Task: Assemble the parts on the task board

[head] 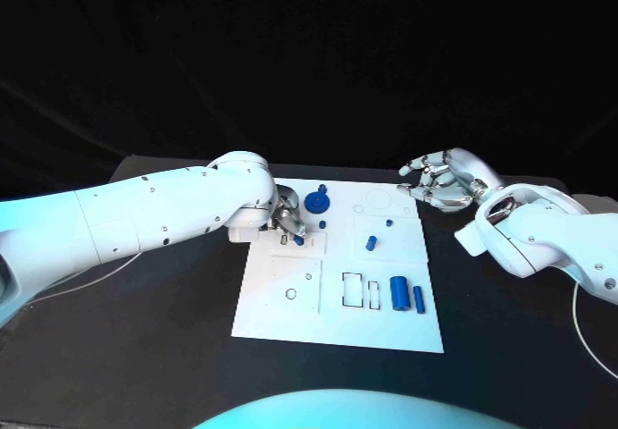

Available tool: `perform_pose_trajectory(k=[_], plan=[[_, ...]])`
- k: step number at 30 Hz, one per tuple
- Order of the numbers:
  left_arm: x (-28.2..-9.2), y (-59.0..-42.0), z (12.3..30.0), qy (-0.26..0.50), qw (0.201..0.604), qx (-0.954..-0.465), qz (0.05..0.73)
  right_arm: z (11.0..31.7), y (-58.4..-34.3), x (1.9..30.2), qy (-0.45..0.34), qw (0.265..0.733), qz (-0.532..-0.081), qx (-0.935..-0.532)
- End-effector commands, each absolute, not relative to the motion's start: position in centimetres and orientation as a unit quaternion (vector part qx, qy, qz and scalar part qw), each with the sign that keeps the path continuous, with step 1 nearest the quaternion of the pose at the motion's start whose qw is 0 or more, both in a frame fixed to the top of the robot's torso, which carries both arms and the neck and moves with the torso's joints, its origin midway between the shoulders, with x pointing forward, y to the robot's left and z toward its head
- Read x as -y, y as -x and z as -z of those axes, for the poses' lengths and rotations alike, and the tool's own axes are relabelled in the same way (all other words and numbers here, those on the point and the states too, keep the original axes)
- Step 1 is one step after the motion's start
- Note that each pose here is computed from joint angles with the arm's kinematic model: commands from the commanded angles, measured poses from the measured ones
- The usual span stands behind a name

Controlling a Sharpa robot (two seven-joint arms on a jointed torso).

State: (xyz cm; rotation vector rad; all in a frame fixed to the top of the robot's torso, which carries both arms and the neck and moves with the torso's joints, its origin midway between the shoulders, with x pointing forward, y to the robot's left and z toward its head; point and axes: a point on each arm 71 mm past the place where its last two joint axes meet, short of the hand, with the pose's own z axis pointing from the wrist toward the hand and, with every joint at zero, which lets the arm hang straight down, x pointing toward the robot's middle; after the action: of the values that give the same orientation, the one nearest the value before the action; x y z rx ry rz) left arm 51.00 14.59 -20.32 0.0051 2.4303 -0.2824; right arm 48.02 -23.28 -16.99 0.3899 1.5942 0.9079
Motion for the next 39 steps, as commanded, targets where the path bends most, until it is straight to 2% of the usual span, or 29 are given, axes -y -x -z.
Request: perform_pose_trajectory(k=[1,39], plan=[[-14.4,-50.52,21.0,-0.016,0.312,-0.945,0.1,17.02,-47.96,23.13,-0.163,0.589,-0.393,-0.687],[-14.35,-50.65,21.05,-0.007,0.313,-0.944,0.1,17.0,-47.94,23.3,-0.165,0.59,-0.392,-0.686]])
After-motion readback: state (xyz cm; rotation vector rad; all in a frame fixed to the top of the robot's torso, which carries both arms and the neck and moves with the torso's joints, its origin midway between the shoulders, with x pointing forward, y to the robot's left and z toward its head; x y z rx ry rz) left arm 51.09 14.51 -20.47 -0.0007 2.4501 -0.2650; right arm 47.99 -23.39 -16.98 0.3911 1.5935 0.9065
